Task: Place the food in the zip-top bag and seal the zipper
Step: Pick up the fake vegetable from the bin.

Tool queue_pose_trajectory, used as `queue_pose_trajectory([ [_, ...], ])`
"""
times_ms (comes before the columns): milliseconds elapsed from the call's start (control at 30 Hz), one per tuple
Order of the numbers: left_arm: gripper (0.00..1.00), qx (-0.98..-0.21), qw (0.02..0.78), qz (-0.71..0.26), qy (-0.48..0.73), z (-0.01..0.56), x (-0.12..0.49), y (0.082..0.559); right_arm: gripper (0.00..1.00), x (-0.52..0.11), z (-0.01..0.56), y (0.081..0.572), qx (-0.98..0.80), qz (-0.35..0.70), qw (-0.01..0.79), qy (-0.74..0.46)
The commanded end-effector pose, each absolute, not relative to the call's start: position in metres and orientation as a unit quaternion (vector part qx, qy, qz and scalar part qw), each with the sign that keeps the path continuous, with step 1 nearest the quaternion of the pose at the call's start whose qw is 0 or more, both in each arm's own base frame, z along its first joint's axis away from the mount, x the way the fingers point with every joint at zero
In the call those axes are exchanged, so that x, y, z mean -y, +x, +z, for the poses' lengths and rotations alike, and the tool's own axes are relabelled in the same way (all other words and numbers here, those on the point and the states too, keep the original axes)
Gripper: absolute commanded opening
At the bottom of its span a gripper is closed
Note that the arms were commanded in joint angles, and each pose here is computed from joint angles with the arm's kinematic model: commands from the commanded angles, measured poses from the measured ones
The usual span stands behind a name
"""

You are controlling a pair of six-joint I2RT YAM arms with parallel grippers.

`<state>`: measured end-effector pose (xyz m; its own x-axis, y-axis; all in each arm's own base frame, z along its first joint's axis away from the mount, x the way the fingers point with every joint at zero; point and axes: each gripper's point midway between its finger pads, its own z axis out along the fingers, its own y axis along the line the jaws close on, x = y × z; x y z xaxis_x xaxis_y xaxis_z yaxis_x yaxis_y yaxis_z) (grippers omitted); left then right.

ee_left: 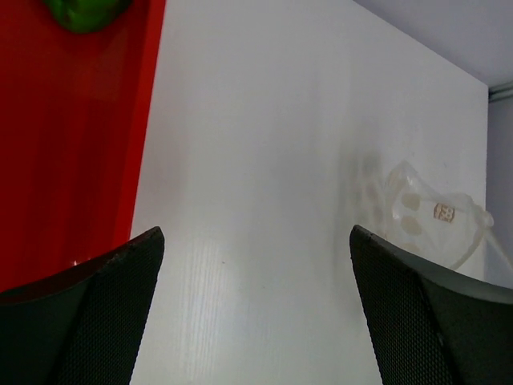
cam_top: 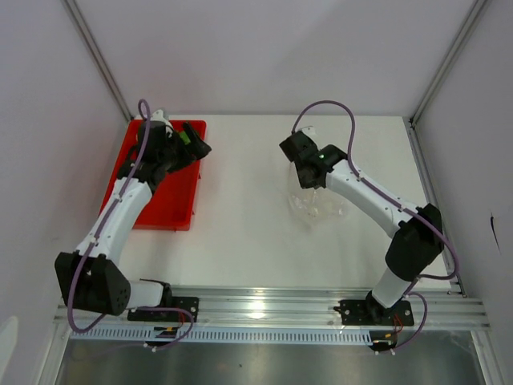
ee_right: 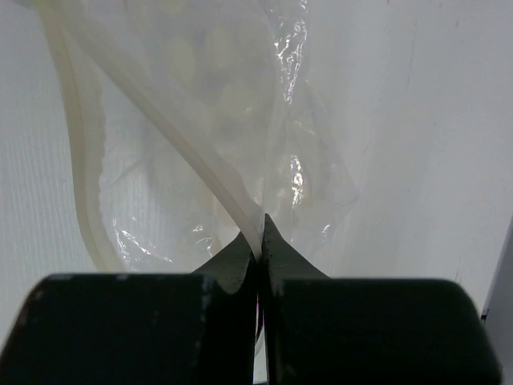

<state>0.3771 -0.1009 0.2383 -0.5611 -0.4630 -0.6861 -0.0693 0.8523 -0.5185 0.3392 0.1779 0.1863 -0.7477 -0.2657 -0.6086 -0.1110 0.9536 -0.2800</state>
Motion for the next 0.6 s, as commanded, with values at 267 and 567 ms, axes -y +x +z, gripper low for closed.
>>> queue_pose_trajectory([
  [267,0.95,-0.831,0.415,-0.135,-0.344,0.209,0.019,0.45,0.0,-0.226,0.175,0.377,-0.929,-0.044,0.347,-0.122],
  [567,0.92,-0.786,0.432,-0.117,-0.426,0.183,-0.036,0.502,0.0,-0.228,0.158,0.389,-0.934,-0.031,0.334,-0.125],
])
